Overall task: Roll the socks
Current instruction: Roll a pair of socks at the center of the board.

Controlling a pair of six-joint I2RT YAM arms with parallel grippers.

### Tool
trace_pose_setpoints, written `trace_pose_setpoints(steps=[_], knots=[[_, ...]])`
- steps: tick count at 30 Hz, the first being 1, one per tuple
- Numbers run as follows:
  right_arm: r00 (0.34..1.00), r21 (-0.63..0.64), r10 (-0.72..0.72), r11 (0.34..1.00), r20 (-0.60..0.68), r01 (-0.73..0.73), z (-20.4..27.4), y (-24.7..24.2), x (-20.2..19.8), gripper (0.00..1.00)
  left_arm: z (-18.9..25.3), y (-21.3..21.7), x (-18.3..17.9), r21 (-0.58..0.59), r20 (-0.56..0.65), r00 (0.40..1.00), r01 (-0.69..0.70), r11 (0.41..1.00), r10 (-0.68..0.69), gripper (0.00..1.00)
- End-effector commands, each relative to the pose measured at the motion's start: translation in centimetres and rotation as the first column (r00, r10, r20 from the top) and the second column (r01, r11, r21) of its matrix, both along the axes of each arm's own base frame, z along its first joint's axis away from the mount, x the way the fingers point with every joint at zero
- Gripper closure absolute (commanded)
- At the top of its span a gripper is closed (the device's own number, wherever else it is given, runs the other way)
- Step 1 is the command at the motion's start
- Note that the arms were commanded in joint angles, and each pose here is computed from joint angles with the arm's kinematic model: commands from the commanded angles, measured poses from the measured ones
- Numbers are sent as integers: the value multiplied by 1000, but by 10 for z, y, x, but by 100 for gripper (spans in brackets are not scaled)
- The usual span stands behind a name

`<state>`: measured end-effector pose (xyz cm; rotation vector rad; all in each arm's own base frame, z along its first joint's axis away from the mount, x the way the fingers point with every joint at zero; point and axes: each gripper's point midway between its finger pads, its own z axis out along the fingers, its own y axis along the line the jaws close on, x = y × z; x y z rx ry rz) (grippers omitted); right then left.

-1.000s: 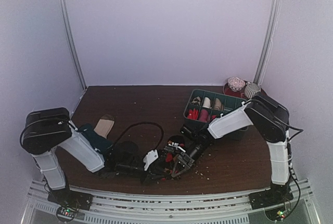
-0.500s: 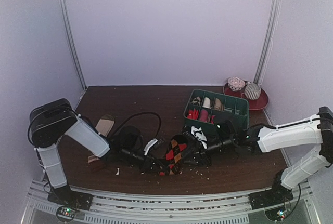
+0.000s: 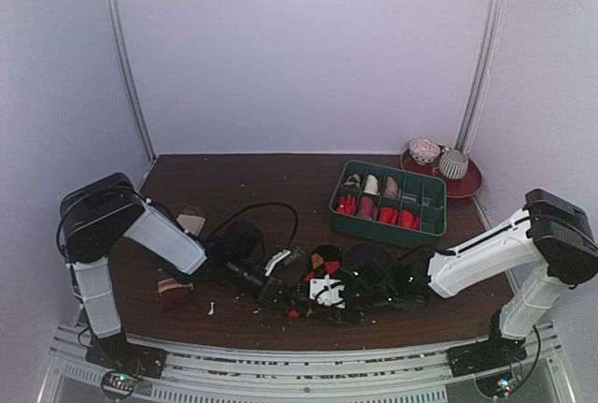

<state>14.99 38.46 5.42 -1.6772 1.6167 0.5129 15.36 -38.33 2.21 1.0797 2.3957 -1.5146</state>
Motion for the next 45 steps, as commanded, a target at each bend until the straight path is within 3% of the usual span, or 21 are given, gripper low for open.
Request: trace_pose_setpoints(steps=[1,6,11,14,16,21,24,26,28,34,39,45], knots=[[999,-71,-7,997,47,10,-17,-2,7,57,-68,53,-35,295,-169,985,8,955,44,100],[997,-125,-51,991,54,57,-38,-8,14,61,-66,51,-34,290,-164,986,20,957,29,100],[995,-147,-89,986,-51,81,-52,-7,9,80,-59,46,-25,272,-123,992,11,962,23,99],[971,-157,-116,984,-207,84,-63,-11,-3,84,-34,39,-4,229,32,998,-56,972,50,76],[940,-150,-128,985,-317,83,-70,-18,-14,85,-11,36,13,178,162,984,-103,979,74,68],[800,-158,-191,980,-569,122,-81,-31,-29,86,62,37,45,-51,471,858,-203,978,203,54],[650,-188,-232,972,-723,137,-88,-36,-35,86,111,39,36,-257,636,722,-134,957,272,47],[537,-219,-259,966,-802,139,-98,-40,-37,87,128,38,24,-330,720,629,-61,942,293,41],[463,-255,-287,958,-839,132,-105,-43,-38,87,129,30,22,-334,750,599,-23,942,280,40],[353,-292,-311,950,-883,106,-107,-48,-35,87,92,3,15,-305,752,633,83,949,186,34],[355,-311,-316,948,-880,71,-107,-53,-34,87,56,-1,10,-264,730,672,109,958,124,34],[358,-320,-309,947,-881,32,-109,-56,-33,87,43,4,-5,-253,693,717,145,956,75,38]])
